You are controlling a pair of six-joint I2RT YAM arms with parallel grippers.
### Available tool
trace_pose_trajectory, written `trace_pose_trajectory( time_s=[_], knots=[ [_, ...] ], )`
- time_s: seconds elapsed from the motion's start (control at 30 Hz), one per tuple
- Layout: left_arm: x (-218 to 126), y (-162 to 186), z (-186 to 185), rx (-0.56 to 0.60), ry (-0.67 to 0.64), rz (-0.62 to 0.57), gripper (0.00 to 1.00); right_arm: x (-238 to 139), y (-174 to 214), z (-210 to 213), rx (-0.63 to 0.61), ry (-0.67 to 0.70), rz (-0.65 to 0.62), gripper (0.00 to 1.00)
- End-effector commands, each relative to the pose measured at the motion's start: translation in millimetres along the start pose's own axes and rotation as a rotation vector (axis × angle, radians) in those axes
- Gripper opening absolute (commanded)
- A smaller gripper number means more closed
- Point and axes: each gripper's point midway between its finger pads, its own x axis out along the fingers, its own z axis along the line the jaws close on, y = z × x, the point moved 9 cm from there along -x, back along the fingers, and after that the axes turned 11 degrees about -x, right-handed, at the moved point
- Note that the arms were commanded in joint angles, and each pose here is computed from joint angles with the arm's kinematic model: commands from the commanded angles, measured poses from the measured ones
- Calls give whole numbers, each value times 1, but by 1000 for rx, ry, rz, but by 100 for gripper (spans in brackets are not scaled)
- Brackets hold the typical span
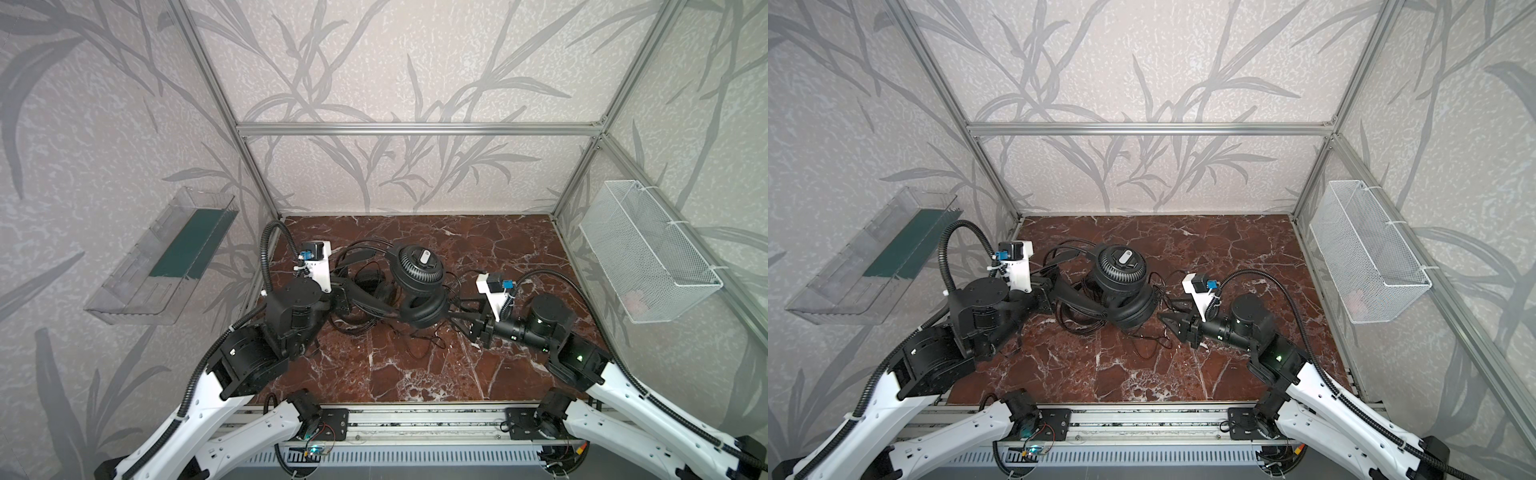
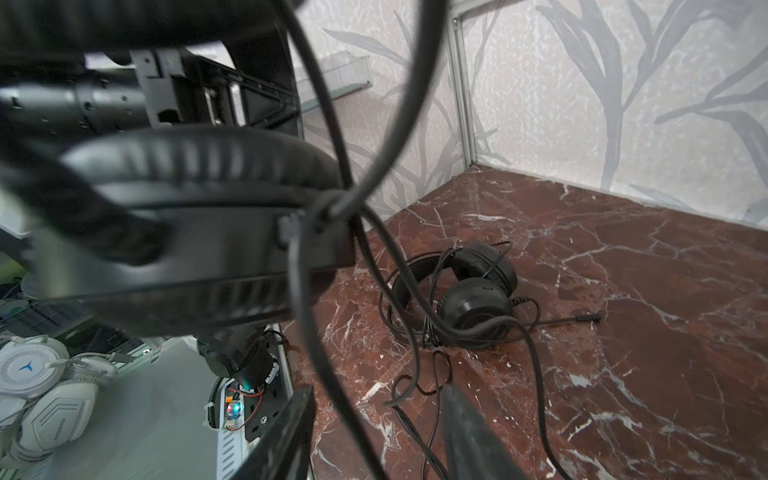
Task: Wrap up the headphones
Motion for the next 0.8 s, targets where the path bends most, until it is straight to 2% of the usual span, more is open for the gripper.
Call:
trace_pose_trajectory(
  time_s=[0.0,0.1,0.13,0.33,0.5,0.6,0.7,0.77],
  knots=[
    [-10,-18,-4,-119,57,-81,0,-8,-18,-2,-50,79,-40,31],
    [-9,-15,-3,-106,46,-70,0,-17,-26,0,-94,102,-77,3],
    [-8,-13,-2,-96,39,-65,0,-23,-31,3,-106,103,-89,0],
    [9,8,6,-20,-15,25,0,-64,-90,22,-225,113,-180,0],
    [13,13,2,4,21,89,0,-57,-118,21,-273,119,-118,0],
    [12,14,2,31,29,108,0,-60,-134,19,-293,177,-149,0],
    [8,13,3,39,39,105,0,-63,-144,0,-282,406,-120,0],
    [3,9,6,30,32,74,0,-63,-140,-21,-223,634,-65,0]
  ],
)
